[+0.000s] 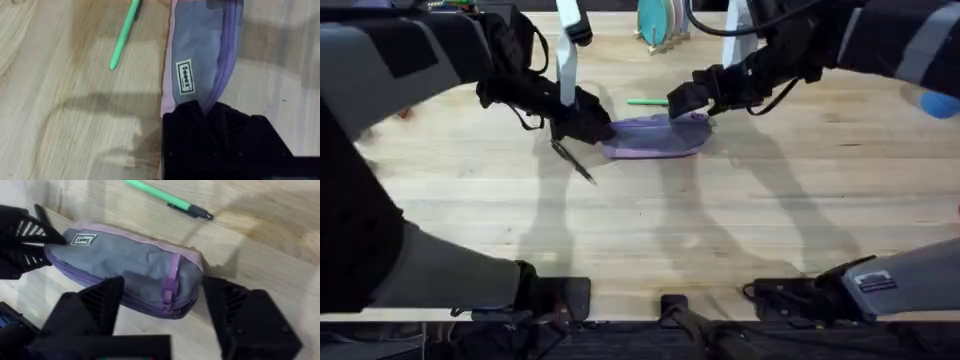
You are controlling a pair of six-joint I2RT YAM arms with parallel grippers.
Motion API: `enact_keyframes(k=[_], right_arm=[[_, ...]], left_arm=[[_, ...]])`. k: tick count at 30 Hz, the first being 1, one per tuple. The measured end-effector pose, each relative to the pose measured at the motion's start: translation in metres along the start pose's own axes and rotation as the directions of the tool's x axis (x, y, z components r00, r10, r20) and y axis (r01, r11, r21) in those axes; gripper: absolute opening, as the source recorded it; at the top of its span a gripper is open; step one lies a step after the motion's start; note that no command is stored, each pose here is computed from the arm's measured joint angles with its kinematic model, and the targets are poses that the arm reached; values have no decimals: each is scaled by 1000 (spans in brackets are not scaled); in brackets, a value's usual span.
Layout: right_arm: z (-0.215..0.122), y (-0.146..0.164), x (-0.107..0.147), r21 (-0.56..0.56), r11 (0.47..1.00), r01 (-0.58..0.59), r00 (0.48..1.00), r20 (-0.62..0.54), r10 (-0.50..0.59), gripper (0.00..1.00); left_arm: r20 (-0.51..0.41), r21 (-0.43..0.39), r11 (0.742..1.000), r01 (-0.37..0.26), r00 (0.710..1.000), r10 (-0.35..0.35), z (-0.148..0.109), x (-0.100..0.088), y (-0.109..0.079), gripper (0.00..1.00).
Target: Unzip the bag, pick up the pens from the table one at a time and place them inside, then zip the bag closed.
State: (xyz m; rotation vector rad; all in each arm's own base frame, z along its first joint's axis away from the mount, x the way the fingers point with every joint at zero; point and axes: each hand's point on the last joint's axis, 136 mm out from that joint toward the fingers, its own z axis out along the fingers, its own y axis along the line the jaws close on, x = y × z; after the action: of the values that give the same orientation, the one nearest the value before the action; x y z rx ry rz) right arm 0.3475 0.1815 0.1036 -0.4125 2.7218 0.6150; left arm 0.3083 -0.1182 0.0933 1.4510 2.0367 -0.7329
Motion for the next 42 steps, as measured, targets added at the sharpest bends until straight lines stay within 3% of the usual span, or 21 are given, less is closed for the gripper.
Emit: enact_keyframes(k=[7,19,34,42], right_arm=[[3,-6,1,19,1000,-10,1000,-7,10,523],[3,-15,0,58,998,-16,1000,-3,16,43],[-3,-12,-8,56,998,-11,1000,15,10,32],[-22,-3,-16,50,999,6,998,62,-10,31]], left_arm=[[2,-5,1000,-5,1000,5,0,0,1,42],[0,-6,1000,-4,1000,4,0,0,2,42],[-1,-7,1000,-4,1000,4,0,0,2,42],[0,-8,1000,-2,1000,2,-1,1,2,43]])
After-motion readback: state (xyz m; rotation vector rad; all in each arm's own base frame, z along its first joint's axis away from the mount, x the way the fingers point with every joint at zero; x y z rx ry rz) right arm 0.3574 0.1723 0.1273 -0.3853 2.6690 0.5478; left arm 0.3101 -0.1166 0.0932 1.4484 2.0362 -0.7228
